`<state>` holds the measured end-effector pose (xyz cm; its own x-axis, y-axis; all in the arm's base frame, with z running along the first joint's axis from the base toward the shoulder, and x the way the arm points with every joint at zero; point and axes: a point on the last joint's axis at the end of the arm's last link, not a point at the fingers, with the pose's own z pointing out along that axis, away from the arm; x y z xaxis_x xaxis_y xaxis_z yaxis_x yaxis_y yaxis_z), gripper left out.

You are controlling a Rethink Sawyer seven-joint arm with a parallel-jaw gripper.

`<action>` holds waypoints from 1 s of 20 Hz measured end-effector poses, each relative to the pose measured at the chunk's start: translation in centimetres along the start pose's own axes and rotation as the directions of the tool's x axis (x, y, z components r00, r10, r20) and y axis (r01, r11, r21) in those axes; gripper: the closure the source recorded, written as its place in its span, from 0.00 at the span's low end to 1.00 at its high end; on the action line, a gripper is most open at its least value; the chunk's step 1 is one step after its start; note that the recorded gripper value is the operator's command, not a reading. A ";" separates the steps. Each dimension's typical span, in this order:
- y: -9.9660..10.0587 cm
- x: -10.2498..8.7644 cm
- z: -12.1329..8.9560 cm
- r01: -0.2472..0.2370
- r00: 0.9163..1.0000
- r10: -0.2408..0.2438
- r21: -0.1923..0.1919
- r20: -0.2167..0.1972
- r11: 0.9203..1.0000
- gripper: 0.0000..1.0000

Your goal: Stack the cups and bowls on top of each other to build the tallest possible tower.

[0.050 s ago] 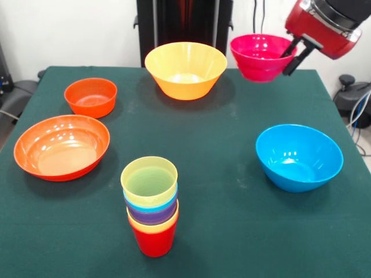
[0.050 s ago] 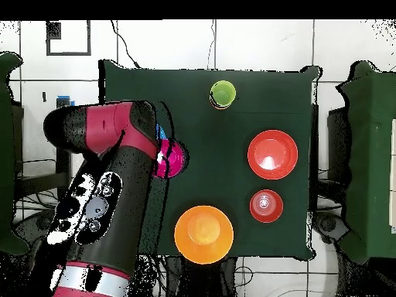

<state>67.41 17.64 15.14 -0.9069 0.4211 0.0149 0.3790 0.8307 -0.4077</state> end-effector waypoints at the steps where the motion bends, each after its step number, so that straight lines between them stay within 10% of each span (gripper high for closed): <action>1: -0.5 -0.9 -0.1 -0.010 1.000 0.010 -0.002 0.007 1.000 1.00; 8: -4.6 -7.2 0.1 -0.066 0.996 0.066 -0.001 0.059 0.998 1.00; 20: -4.3 -10.5 3.1 -0.040 0.995 0.037 0.032 0.095 0.999 1.00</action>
<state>74.76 8.53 13.89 -0.9057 0.4149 -0.0867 0.4088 0.8011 -0.4371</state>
